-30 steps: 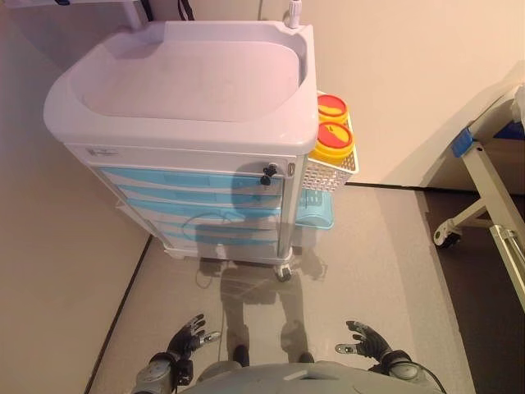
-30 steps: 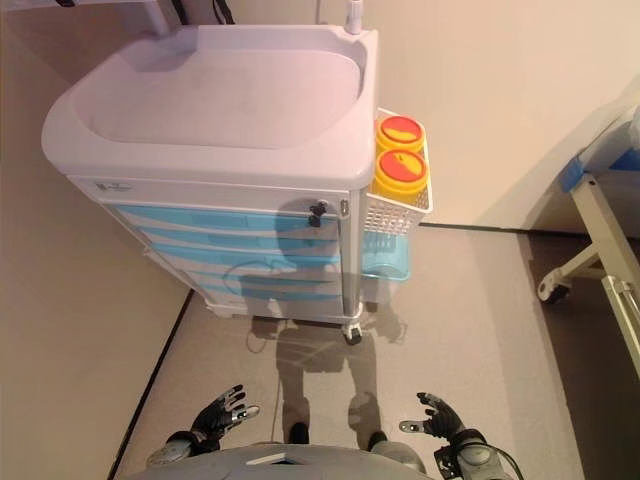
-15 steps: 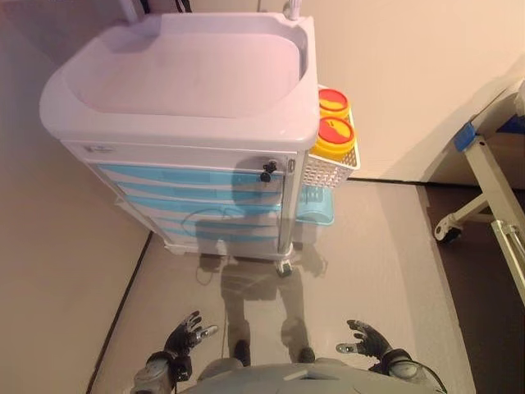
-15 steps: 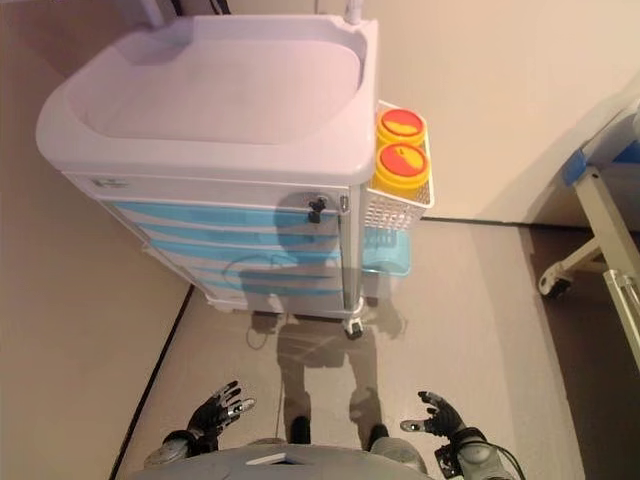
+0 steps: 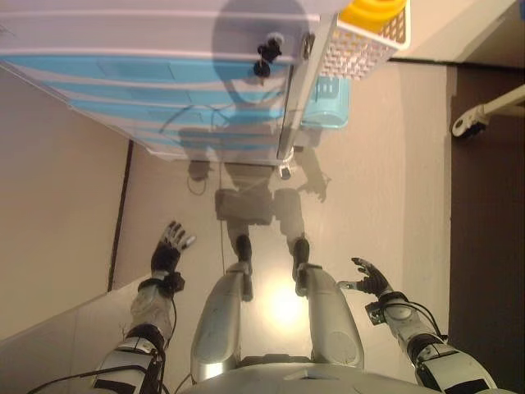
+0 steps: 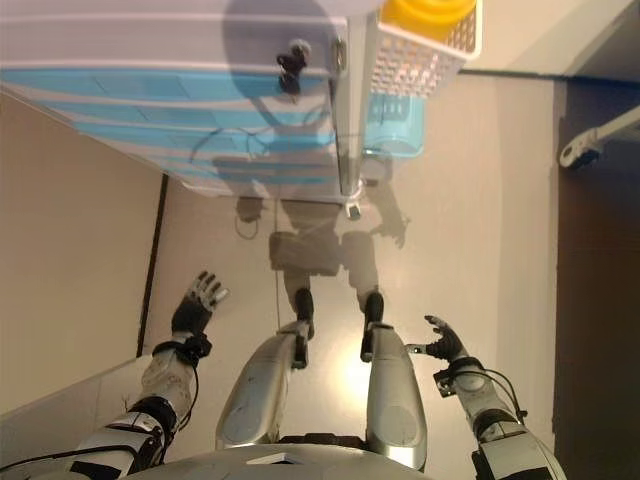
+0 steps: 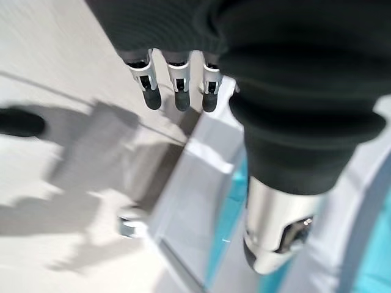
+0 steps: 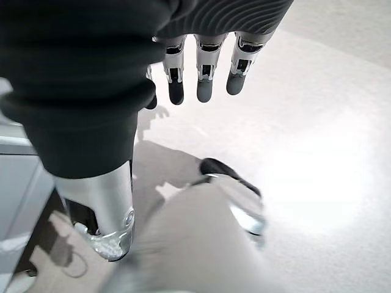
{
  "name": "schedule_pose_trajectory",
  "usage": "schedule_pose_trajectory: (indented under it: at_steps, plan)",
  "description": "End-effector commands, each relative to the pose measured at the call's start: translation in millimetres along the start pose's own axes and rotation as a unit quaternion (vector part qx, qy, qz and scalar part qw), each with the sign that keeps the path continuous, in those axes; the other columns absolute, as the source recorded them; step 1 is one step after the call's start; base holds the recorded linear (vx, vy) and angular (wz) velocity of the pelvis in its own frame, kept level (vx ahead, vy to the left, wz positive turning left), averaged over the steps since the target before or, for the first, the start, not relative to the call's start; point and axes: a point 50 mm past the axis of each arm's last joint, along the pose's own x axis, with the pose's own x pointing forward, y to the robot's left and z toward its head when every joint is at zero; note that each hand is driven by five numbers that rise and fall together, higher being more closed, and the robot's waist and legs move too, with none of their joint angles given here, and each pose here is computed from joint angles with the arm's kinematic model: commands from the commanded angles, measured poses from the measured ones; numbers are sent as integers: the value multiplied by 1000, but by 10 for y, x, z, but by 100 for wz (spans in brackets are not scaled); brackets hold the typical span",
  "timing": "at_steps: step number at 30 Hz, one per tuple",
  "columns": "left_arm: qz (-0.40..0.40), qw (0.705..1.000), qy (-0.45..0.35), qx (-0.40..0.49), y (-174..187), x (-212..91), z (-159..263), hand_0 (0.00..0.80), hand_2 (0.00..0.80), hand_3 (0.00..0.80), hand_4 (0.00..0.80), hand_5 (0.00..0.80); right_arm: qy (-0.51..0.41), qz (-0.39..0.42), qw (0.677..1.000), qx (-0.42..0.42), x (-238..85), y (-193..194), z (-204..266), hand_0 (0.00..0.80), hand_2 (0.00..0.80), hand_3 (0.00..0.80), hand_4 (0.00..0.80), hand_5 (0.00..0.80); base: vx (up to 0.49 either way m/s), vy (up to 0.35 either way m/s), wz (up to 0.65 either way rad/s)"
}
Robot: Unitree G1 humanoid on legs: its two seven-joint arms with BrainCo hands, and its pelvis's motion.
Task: Open the drawer and pick up the medicine
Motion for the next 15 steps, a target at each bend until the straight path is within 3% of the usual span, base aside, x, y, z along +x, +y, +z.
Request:
schedule_pose_trajectory:
  at_steps: [1, 8, 15]
  plan:
    - [-31, 993, -83, -75, 3, 6, 208, 0, 0, 0, 0, 0, 16, -9, 1000, -15, -119, -89, -186, 0, 0, 0, 0, 0, 0, 56, -14]
    - [-138, 949, -193, -209, -321, 257, 653, 0, 0, 0, 0, 0, 9, -12, 1000, -8, -140, -108, -172, 0, 0, 0, 0, 0, 36, 14, -14]
    - [-195, 902, -268, -278, -509, 462, 1161, 0, 0, 0, 0, 0, 7, 0, 1000, -15, -167, -57, -169, 0, 0, 0, 0, 0, 58, 17, -16]
